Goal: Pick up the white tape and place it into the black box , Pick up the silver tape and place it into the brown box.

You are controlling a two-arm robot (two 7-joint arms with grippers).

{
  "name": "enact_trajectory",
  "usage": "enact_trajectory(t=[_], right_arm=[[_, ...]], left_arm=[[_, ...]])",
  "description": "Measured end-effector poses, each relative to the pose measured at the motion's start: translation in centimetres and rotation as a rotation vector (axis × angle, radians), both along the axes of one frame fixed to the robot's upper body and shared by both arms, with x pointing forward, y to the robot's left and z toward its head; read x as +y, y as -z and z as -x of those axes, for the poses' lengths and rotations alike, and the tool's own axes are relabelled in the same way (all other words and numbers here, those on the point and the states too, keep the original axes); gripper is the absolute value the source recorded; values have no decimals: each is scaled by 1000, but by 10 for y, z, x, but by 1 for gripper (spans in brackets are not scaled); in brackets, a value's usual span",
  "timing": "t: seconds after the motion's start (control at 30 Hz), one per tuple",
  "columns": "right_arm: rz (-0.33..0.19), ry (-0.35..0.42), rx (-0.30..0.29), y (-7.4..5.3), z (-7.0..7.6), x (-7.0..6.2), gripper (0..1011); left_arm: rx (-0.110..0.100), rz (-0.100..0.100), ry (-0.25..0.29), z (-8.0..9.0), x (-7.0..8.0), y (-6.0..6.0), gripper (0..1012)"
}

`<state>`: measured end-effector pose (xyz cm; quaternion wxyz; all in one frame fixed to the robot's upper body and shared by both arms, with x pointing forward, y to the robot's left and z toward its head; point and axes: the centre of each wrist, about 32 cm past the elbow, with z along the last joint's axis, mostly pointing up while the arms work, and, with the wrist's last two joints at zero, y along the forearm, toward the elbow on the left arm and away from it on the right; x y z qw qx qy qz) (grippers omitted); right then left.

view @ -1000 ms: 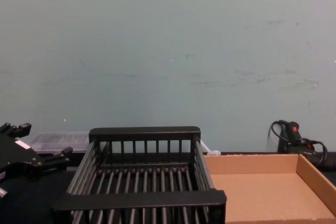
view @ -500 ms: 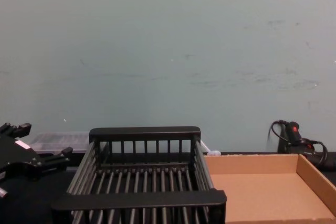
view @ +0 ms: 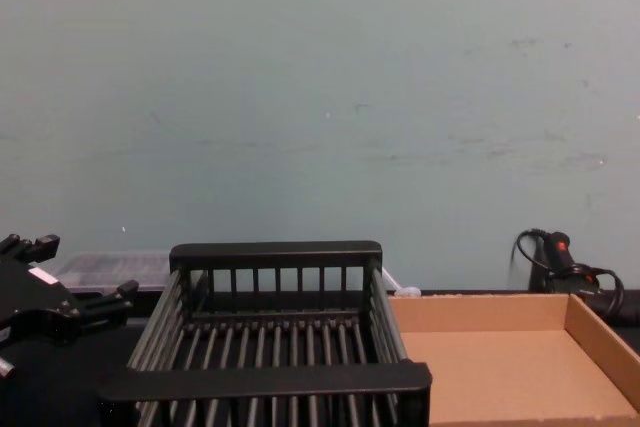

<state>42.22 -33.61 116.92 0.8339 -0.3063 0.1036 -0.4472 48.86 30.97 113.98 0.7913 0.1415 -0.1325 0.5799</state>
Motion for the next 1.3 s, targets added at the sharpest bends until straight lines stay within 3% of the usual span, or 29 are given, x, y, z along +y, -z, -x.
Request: enact_trajectory(t=[0.2, 0.33, 0.53, 0.57, 0.8, 1.3], right_arm=[[0, 0, 0, 0, 0, 0, 676], [-1, 0, 0, 0, 0, 0, 510], [-1, 0, 1, 0, 0, 0, 357], [-1, 0, 1, 0, 0, 0, 287], [-1, 0, 1, 0, 0, 0, 114], [-1, 0, 1, 0, 0, 0, 94]], left_arm=[[0, 0, 0, 0, 0, 0, 1001], [0, 0, 0, 0, 0, 0, 1001], [0, 0, 0, 0, 0, 0, 1001], [0, 0, 0, 0, 0, 0, 1001], [0, 0, 0, 0, 0, 0, 1001], [0, 0, 0, 0, 0, 0, 1002]])
